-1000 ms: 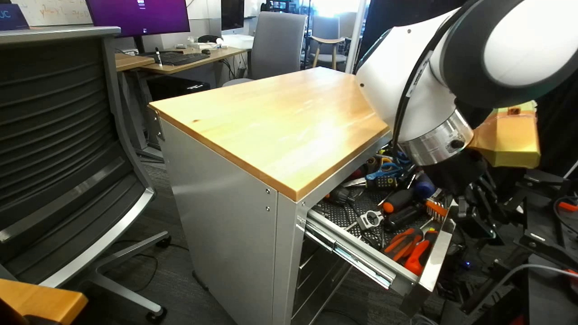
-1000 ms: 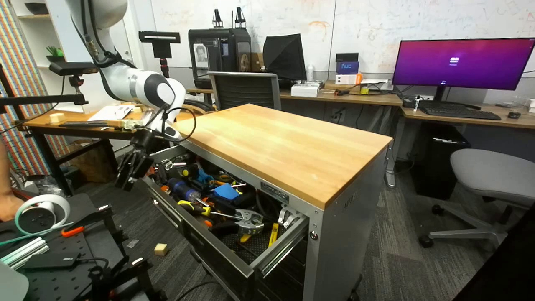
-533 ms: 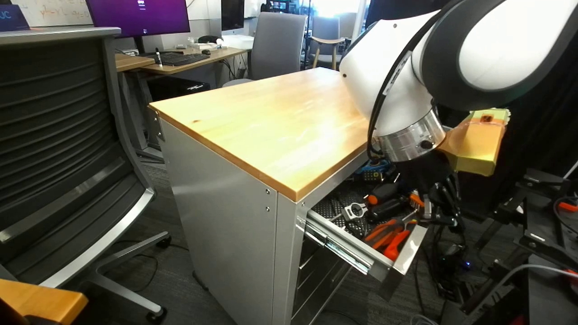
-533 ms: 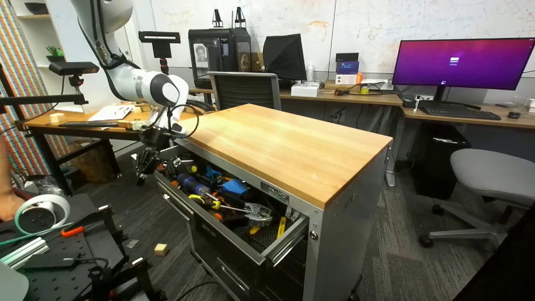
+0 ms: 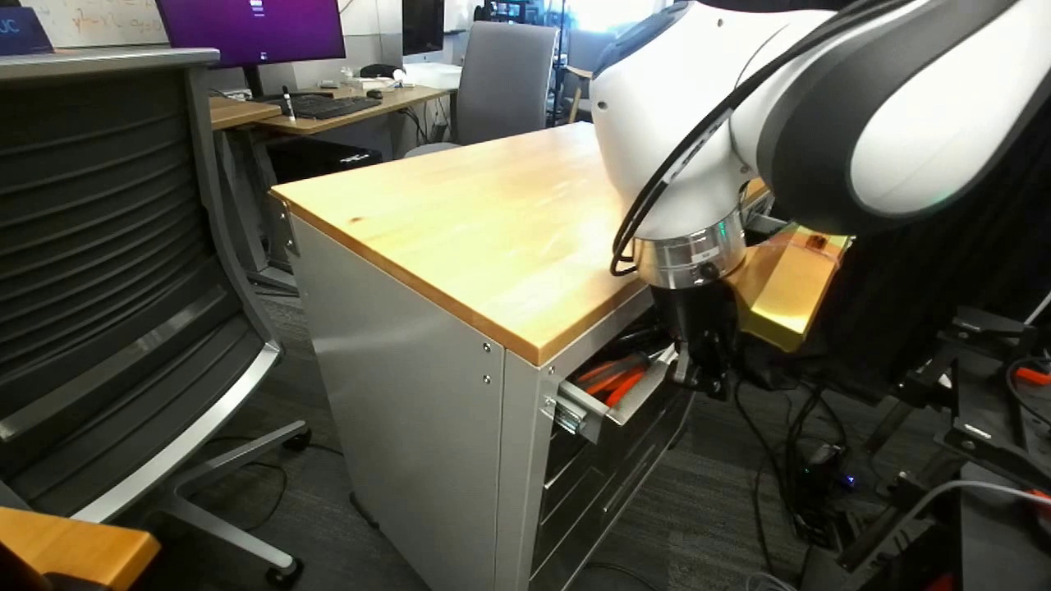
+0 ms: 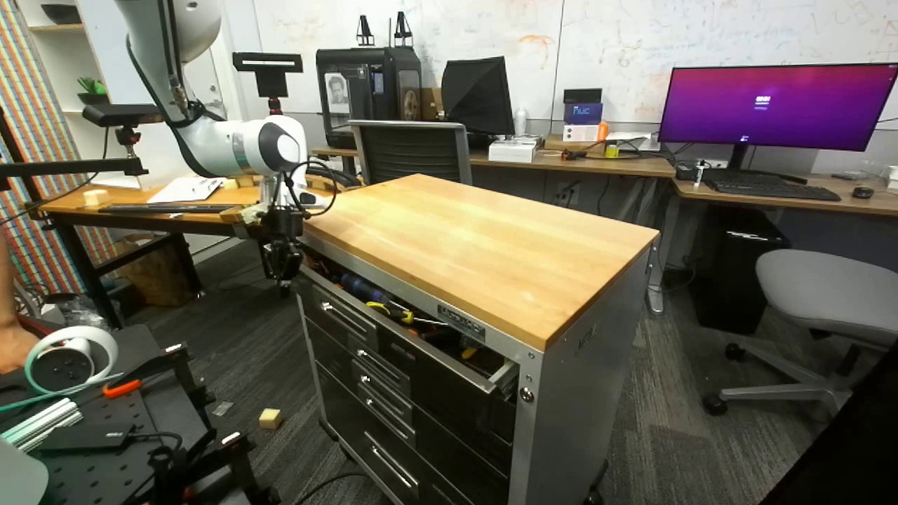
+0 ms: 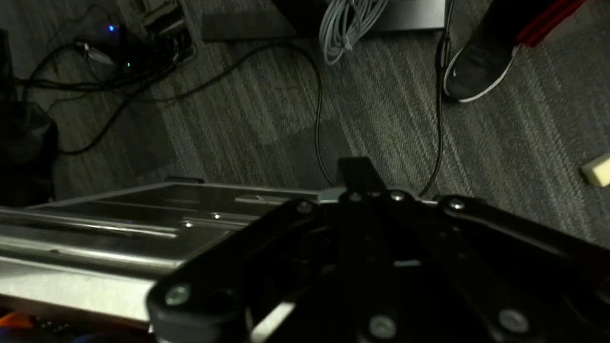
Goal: Put the screwdriver in the drawer and close the drawer
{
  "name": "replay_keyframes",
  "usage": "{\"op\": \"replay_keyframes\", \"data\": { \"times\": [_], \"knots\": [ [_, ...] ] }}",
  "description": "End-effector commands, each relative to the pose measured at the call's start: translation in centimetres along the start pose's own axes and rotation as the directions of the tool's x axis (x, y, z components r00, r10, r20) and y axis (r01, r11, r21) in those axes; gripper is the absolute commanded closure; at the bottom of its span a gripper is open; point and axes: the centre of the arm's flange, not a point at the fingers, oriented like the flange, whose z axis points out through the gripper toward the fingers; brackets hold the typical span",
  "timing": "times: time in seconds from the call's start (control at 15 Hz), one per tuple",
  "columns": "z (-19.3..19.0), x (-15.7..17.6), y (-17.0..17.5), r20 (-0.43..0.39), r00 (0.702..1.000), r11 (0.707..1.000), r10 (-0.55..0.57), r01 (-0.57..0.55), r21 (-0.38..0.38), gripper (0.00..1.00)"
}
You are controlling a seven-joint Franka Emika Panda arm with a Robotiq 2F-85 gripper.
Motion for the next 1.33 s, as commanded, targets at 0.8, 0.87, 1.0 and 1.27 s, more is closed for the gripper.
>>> {"op": "replay_keyframes", "data": {
  "times": [0.8,0.87,1.0,1.27],
  "knots": [
    [-1.9,2.2,-4.1,-0.556,0.807,0.974,0.199,-0.223,0.025,1.00],
    [-1.9,2.1,-4.2,-0.572,0.794,0.972,0.205,-0.233,0.025,1.00],
    [-2.2,1.7,-4.3,-0.618,0.755,0.967,0.218,-0.254,0.031,1.00],
    [-1.7,-1.7,-4.5,-0.663,0.713,0.961,0.230,-0.273,0.040,0.74]
  ]
}}
